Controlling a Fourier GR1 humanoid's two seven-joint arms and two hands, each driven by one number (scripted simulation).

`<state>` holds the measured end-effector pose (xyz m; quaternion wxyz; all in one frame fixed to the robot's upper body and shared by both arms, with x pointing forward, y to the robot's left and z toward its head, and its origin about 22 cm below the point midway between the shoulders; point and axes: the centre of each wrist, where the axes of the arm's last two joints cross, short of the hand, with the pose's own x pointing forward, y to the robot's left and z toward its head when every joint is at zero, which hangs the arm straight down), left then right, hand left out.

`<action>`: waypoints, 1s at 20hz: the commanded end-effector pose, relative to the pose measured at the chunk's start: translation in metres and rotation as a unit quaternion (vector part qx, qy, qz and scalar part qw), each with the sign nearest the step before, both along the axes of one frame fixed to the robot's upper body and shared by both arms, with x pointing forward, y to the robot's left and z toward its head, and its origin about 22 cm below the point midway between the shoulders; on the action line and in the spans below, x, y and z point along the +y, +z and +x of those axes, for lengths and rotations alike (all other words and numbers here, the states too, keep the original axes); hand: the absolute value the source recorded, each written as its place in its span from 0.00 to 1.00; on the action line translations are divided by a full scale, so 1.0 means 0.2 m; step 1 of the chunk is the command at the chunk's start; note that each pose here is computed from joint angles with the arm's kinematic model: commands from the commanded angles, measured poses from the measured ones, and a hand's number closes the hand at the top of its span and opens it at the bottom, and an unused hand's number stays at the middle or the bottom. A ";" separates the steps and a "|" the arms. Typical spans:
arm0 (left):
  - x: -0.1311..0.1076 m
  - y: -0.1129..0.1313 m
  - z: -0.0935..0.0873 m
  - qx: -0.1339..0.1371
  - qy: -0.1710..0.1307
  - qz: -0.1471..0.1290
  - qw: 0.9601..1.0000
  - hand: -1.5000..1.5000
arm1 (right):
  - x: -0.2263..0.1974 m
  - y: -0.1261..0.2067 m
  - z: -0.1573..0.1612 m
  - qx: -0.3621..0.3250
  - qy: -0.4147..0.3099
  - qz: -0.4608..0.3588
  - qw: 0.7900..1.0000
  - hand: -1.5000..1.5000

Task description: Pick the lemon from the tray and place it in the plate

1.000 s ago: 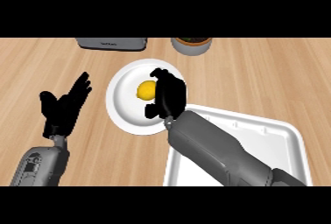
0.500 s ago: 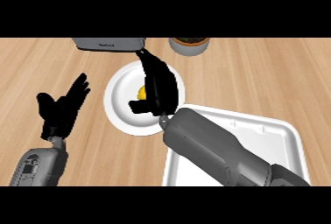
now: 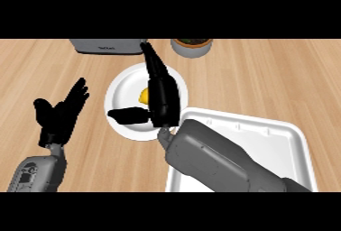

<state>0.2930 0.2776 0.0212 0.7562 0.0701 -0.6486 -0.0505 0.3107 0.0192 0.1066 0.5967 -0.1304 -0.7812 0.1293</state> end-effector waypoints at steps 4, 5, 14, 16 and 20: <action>0.04 -0.03 -0.02 0.001 0.007 -0.002 1.000 0.50 | -0.12 -0.11 -0.02 0.045 0.050 0.070 0.995 0.00; 0.03 -0.03 0.00 0.001 0.012 0.001 1.000 0.50 | -0.13 -0.09 0.01 0.024 0.053 0.070 0.996 0.00; 0.13 0.00 -0.04 0.002 0.006 -0.006 1.000 0.50 | -0.32 -0.15 0.15 0.017 0.054 0.063 0.996 0.00; 0.01 -0.05 -0.05 0.004 0.018 -0.004 1.000 0.50 | -0.38 -0.34 0.07 0.008 0.032 0.059 0.998 0.00; 0.03 0.02 -0.01 0.006 0.019 -0.007 1.000 0.50 | -0.44 -0.32 0.02 0.007 0.042 0.039 0.998 0.00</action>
